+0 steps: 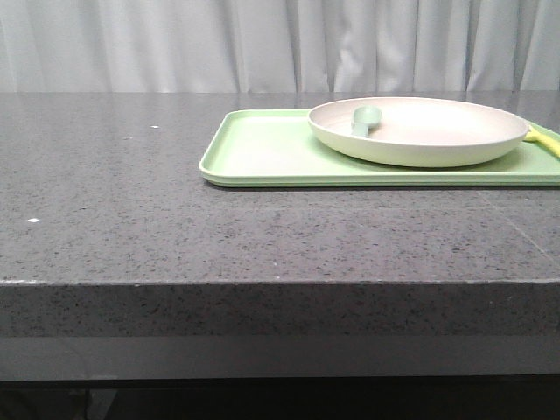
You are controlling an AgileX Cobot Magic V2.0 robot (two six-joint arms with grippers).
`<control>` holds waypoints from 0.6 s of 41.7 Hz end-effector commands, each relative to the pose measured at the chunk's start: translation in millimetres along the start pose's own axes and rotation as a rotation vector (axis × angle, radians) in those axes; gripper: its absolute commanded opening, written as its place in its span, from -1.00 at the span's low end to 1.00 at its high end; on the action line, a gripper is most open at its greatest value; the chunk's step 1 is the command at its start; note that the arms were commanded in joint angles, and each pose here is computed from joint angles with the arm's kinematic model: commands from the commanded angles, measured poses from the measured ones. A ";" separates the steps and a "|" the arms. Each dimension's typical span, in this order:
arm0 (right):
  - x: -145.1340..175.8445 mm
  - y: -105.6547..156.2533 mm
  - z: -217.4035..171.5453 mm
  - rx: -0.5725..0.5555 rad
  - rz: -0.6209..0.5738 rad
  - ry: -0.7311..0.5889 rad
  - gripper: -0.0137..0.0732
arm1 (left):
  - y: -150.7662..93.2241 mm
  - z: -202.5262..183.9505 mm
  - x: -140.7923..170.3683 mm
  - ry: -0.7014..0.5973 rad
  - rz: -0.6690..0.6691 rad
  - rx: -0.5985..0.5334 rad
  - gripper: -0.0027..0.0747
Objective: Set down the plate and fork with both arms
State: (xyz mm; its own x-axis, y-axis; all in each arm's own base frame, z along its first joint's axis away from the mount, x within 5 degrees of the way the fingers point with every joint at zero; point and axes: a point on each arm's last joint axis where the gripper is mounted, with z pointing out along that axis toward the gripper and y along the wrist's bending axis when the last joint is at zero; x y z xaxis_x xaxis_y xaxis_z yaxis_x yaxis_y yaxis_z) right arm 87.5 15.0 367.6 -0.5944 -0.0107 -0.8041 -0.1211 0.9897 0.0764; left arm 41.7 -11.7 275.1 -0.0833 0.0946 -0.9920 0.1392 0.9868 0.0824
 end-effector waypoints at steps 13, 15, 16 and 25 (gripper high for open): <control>-10.1 0.2 -4.9 0.003 -0.009 -0.077 -0.84 | 6.1 11.8 41.7 -0.166 -0.102 -0.090 -0.98; -10.1 0.2 -4.9 0.003 -0.009 -0.077 -0.84 | 7.1 12.2 48.9 -0.209 -0.118 -0.107 -0.98; -10.1 0.2 -4.9 0.003 -0.009 -0.077 -0.84 | 7.2 14.1 53.3 -0.220 -0.128 -0.109 -0.98; -9.9 0.2 -4.9 0.003 -0.009 -0.075 -0.84 | 7.0 16.2 59.9 -0.235 -0.132 -0.112 -0.98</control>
State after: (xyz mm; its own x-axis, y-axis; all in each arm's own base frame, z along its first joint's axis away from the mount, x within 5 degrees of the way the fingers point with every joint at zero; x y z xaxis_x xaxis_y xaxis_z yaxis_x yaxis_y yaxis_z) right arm 87.5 15.0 367.4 -0.5958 -0.0109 -0.8030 -0.1211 0.9897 0.0763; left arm 56.3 -1.5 205.6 0.0222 -0.0385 -0.9990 0.0248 0.9990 -0.0379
